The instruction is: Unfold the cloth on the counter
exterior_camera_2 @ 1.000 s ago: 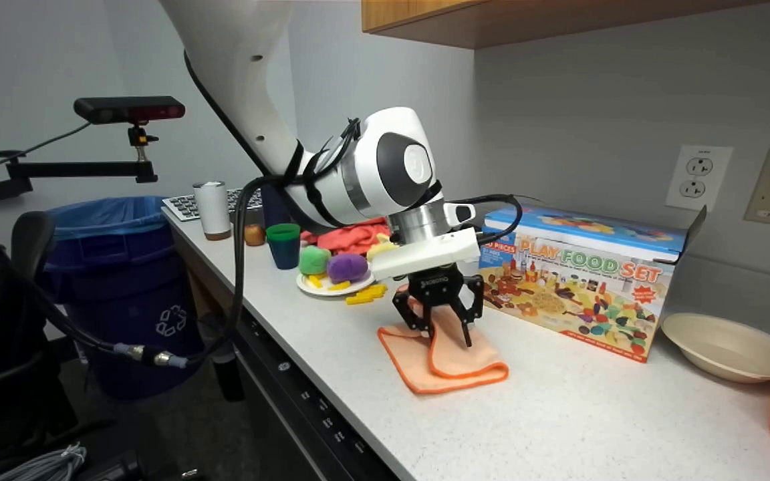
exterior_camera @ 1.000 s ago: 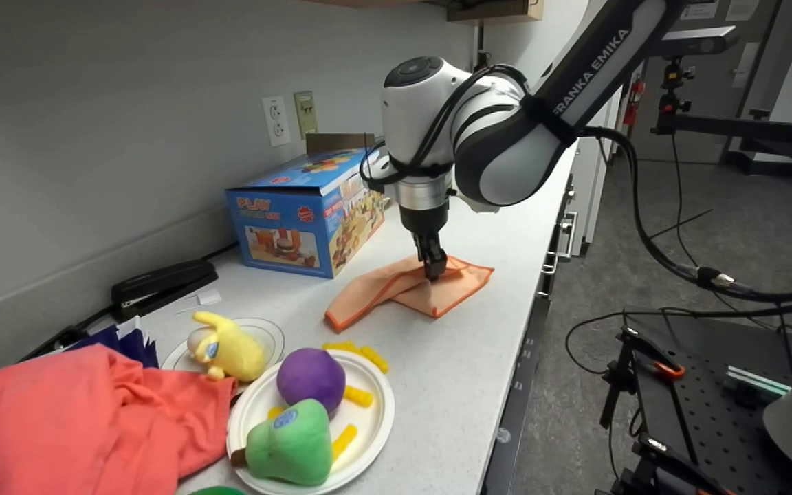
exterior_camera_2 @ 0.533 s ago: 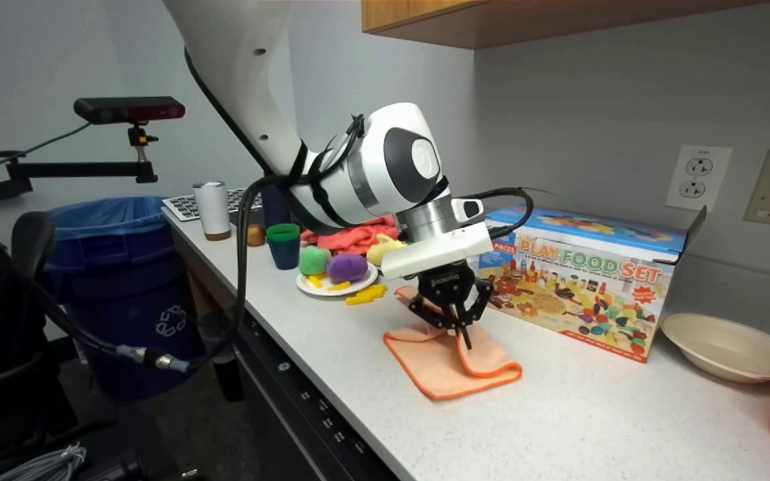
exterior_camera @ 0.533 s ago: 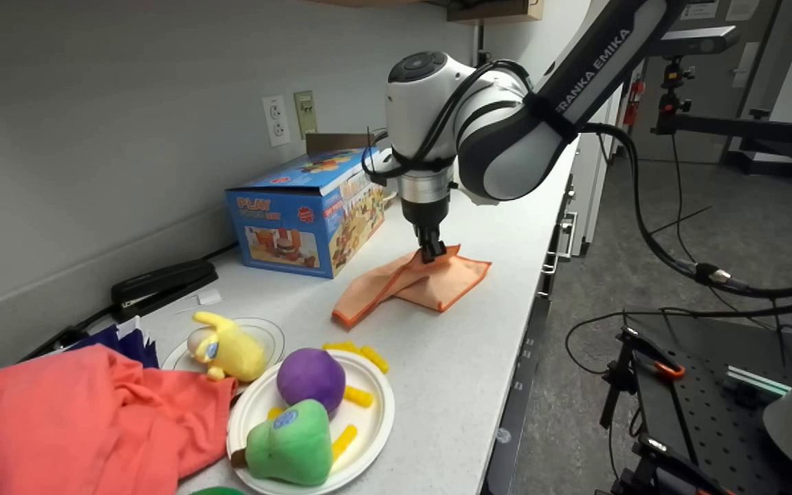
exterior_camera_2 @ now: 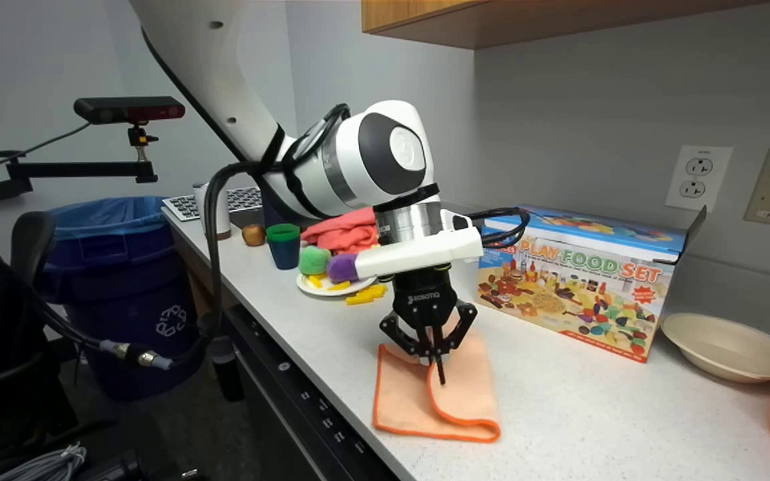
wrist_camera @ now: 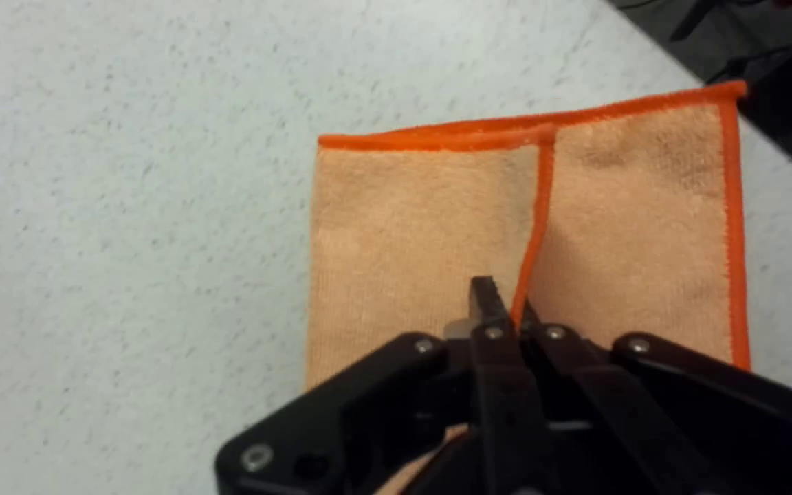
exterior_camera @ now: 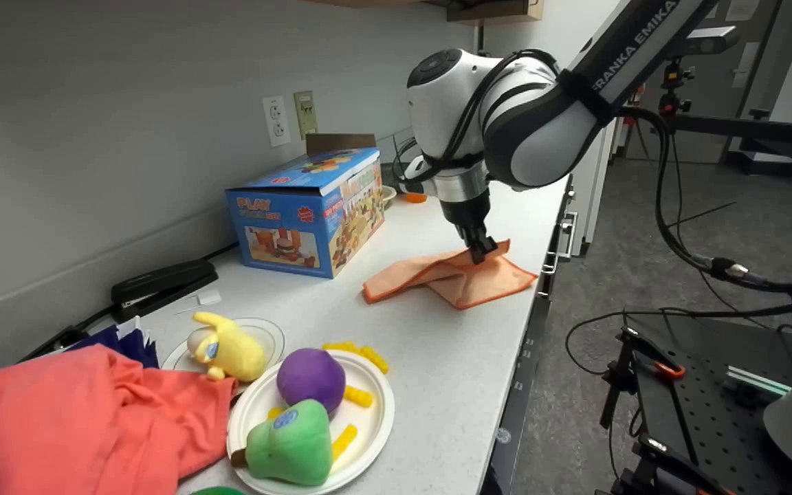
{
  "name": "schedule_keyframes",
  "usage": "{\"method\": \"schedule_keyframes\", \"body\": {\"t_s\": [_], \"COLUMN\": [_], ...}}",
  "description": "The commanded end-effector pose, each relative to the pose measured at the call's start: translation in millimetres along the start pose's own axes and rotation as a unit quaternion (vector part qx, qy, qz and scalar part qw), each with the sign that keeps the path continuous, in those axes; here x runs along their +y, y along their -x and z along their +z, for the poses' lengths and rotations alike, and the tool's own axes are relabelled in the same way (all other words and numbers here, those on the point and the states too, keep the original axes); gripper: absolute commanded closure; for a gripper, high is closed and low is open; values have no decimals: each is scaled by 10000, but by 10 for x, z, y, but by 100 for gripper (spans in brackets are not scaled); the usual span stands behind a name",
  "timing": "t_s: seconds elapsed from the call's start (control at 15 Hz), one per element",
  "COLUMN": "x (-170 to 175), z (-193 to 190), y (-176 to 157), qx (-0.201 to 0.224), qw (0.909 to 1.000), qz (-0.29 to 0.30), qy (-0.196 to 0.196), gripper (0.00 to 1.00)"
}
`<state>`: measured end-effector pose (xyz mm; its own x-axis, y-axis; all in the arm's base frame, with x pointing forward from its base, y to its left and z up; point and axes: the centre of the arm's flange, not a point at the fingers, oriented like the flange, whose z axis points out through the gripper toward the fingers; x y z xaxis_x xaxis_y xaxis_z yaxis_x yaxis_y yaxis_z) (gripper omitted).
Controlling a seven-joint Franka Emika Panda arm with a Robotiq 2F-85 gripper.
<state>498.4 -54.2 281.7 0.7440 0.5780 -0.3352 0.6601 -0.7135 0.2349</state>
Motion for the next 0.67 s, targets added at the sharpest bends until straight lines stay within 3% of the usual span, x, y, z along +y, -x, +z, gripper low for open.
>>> {"method": "schedule_keyframes", "body": {"t_s": [0.0,0.27,0.6], "x": [-7,280,377], "z": [-259,-294,14], "y": [332,277,24], "qx": [-173,-217,-525], "qw": [9993,9973,9891], "qz": [-154,608,1192], "qy": [-292,350,693], "gripper": [100,100,100]}}
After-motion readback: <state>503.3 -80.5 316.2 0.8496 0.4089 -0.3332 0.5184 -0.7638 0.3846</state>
